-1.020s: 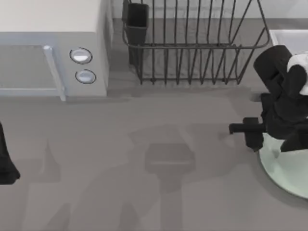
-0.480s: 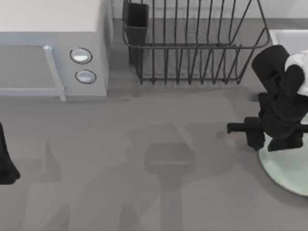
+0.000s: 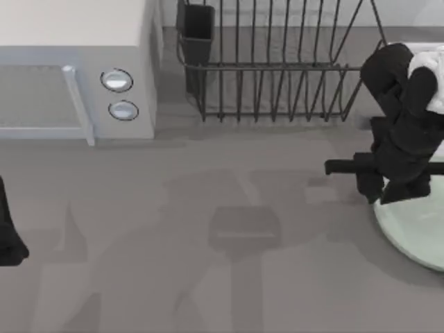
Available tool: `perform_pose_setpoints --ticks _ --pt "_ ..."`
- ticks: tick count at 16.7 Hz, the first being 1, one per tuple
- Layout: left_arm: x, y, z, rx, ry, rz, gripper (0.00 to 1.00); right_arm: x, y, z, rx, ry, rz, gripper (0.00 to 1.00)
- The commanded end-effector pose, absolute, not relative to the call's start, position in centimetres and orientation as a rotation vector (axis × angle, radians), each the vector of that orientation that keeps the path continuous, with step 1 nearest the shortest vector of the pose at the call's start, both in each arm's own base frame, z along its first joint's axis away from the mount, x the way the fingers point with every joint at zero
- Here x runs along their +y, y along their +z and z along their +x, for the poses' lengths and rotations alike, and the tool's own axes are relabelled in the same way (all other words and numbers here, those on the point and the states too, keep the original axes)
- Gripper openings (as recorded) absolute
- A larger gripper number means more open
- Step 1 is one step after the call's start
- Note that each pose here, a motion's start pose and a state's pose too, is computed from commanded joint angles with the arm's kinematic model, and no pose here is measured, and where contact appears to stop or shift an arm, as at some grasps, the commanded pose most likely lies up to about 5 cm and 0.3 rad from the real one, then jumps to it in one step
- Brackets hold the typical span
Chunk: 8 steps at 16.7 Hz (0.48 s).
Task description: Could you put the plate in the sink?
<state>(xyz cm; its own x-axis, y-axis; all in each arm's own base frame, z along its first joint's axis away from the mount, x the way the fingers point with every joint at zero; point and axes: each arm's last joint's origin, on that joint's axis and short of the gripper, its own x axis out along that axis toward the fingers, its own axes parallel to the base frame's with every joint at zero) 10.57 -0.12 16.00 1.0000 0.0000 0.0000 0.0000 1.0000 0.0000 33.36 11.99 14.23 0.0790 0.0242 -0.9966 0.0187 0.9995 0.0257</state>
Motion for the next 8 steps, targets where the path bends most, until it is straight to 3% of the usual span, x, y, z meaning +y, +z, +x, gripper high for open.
perform_pose_setpoints --ticks 8 --pt "-0.1 16.0 10.6 0.000 0.000 0.000 1.00 12.7 29.1 35.0 1.508 0.000 0.031 0.00"
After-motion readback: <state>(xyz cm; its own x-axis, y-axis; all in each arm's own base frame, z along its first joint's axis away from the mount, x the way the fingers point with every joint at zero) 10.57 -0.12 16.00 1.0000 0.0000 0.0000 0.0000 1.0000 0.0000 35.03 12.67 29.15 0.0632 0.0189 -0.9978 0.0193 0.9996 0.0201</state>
